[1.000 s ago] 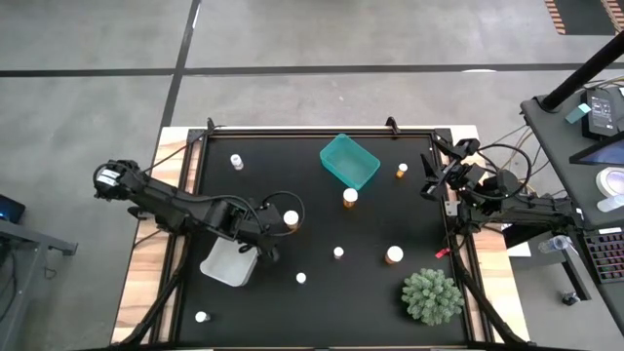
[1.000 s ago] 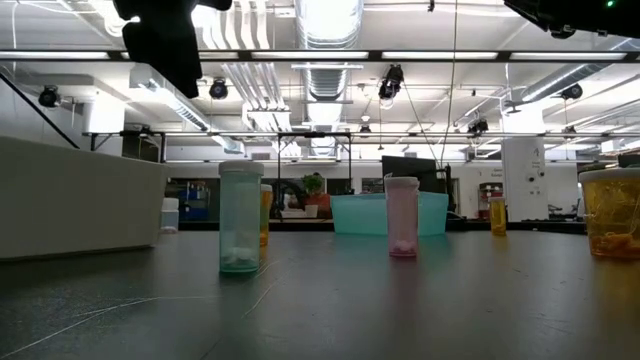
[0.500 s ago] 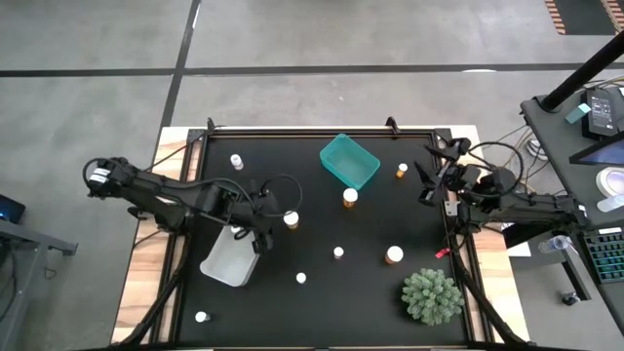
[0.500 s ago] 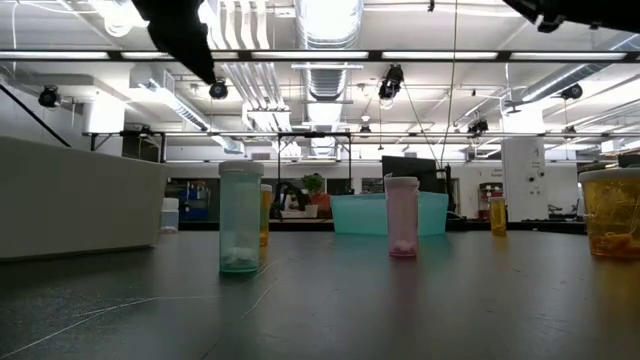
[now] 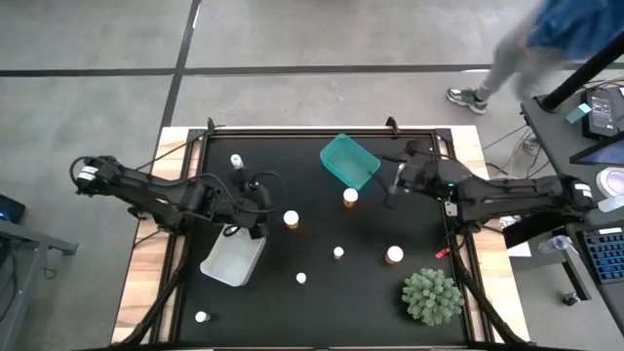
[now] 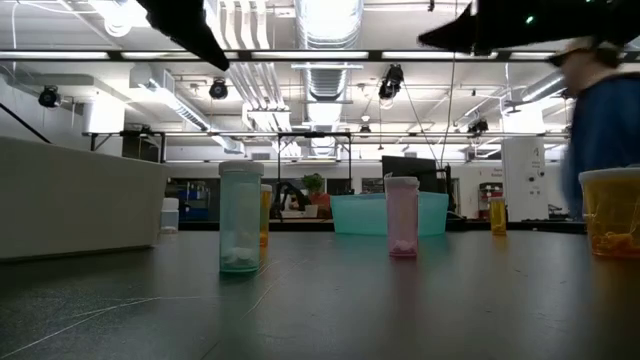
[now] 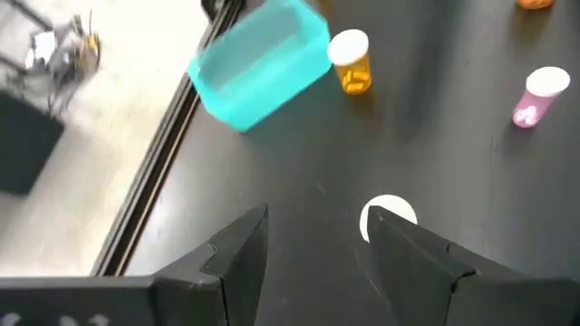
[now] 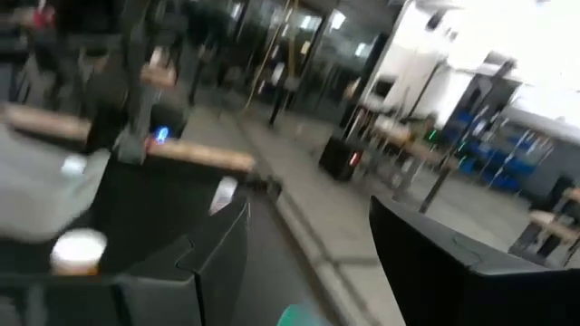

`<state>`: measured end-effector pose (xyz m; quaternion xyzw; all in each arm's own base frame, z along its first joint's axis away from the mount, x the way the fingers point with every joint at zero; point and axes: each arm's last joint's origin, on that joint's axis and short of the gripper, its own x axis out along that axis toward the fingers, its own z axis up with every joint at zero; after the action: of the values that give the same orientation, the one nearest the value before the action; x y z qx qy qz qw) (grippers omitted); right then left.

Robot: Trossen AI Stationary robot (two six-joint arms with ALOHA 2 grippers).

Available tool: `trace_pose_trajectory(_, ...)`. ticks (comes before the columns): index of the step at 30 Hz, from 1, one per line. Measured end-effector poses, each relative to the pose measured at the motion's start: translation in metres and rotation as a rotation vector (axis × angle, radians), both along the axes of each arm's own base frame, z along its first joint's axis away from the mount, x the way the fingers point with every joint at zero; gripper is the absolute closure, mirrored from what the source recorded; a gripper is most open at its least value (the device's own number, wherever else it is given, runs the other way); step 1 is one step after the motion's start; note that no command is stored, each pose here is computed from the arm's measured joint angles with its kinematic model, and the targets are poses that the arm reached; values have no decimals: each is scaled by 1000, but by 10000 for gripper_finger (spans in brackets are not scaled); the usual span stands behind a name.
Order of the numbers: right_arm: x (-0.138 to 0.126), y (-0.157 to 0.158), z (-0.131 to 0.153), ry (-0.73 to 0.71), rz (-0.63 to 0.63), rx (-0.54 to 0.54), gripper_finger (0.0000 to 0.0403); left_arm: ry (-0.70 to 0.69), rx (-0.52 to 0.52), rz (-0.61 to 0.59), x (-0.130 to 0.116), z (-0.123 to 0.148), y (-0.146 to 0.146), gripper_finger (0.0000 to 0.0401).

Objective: Pick and place medicine bottles into bin by pill shape (circle, oval)
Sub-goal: Put the middle left orange capsule bottle into the blue bin

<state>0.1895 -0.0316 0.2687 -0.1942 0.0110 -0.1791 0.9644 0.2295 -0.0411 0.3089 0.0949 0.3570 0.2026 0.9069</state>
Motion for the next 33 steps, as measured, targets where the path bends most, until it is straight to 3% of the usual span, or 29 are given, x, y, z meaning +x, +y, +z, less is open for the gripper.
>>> trace_pose_trajectory(4,17,-1,7,2,7,50,184,-81,74,-88,-5,-13,1,228)
trace_pose_trajectory(11,56,3,8,141,83,170,184,-269,226,-181,-25,-29,11,228)
trace_pose_trajectory(16,87,9,8,236,100,222,184,-378,307,-153,-44,-34,24,228)
trace_pose_trajectory(21,120,15,8,329,114,243,184,-476,394,-35,-63,-37,39,228)
trace_pose_trajectory(33,195,18,-5,597,82,308,184,-584,465,41,-87,-44,51,228)
